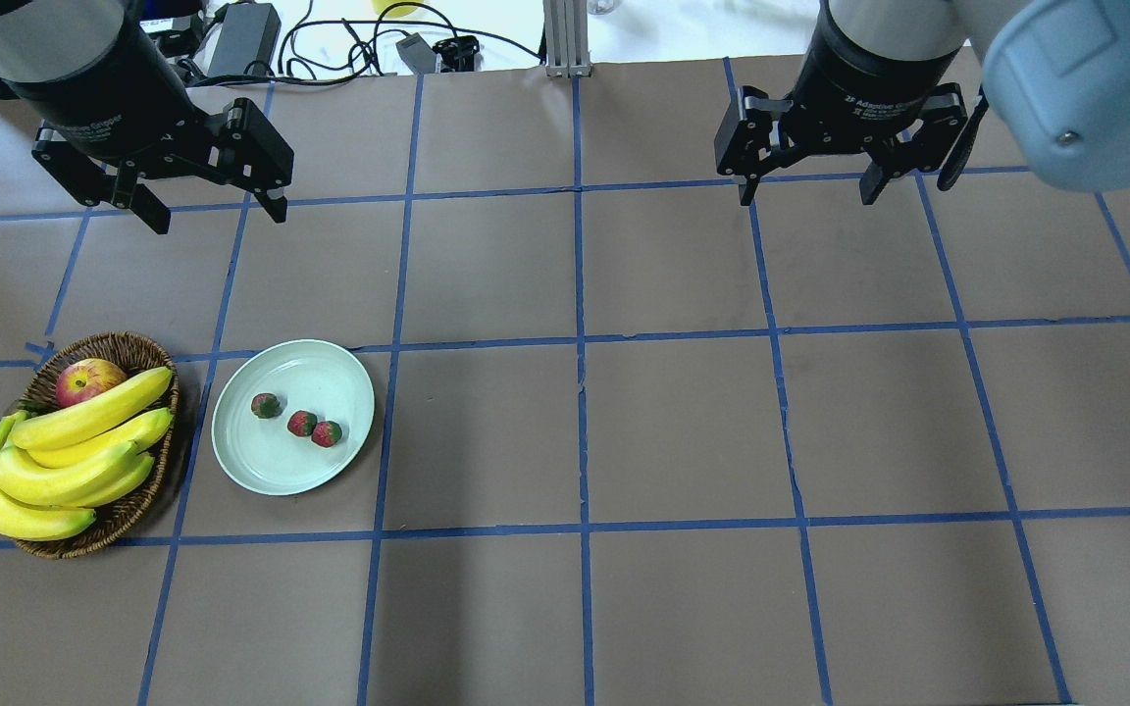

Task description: Collect all strawberries into plate

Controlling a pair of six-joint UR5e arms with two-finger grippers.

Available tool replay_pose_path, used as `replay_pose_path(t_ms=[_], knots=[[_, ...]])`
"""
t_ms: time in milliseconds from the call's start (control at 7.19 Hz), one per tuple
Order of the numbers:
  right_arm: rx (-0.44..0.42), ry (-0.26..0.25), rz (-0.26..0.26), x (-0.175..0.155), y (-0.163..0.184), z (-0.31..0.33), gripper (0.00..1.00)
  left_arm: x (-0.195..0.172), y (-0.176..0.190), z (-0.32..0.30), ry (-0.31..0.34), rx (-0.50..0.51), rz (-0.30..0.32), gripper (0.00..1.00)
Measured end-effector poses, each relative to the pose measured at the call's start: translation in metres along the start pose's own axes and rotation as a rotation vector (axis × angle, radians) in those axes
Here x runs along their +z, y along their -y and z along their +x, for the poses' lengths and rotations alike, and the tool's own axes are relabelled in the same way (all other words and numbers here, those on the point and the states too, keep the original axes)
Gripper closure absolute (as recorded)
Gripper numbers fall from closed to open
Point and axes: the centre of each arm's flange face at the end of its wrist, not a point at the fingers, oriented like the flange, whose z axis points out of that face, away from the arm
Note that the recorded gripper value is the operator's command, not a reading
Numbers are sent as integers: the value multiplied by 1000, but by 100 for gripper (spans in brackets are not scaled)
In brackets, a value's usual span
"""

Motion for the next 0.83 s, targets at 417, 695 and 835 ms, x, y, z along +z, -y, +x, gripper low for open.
replay_pose_path(t_ms=[417,695,835], knots=[[1,0,0,0,0,0,0,1,-5,2,-3,24,-11,0],[2,-1,0,0,0,0,0,1,-5,2,0,25,-15,0],[2,-1,0,0,0,1,0,2,-6,1,1,25,-19,0]])
